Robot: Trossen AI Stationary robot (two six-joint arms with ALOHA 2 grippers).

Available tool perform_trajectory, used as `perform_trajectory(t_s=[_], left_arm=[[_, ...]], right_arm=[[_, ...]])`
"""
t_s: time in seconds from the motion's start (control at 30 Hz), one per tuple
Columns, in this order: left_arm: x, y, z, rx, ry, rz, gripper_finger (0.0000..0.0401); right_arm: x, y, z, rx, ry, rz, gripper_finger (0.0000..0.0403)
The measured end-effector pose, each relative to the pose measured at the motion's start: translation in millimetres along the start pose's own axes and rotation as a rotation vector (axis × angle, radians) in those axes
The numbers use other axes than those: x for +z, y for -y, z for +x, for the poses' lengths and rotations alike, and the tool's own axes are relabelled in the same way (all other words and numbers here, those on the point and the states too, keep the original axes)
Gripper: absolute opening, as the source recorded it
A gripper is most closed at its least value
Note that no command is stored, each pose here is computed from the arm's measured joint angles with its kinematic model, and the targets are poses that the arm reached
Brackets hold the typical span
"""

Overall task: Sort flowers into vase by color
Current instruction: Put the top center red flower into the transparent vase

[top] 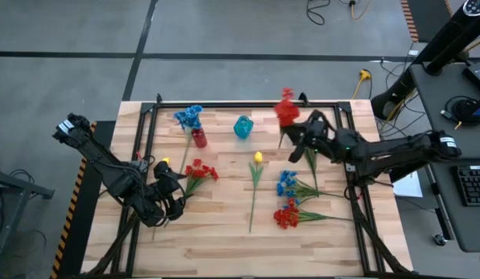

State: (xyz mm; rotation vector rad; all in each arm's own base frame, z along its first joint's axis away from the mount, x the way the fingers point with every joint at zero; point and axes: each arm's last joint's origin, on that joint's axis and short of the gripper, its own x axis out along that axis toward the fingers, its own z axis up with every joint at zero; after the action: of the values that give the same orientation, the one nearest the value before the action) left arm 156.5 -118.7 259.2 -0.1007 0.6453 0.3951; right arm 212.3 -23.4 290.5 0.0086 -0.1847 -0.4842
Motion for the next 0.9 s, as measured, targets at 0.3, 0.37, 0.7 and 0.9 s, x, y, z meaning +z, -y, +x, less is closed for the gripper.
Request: perform_trajectory(t_s=[0.3, 0.37, 0.7, 0.9], left_arm=[[0, 0, 0, 0.001, 0.002, -0.001, 0.0302], [0, 0, 0, 0.001, 0.002, -0.001, 0.0302], [0, 0, 0, 0.001, 0.002, -0.001, 0.0302], [1, 0, 0, 0.016, 0.023, -0.002, 0.0302]], right_arm=[[3, 16, -27, -0.117, 0.105, 0.032, 0.0029], [2, 20, -32, -0.190, 0.103, 0.023, 0.0029], [-2, 33, -43, -0.452, 0.080, -0.027, 0.0029], [5, 38, -43, -0.482, 0.112, 0.015, 0.0029]])
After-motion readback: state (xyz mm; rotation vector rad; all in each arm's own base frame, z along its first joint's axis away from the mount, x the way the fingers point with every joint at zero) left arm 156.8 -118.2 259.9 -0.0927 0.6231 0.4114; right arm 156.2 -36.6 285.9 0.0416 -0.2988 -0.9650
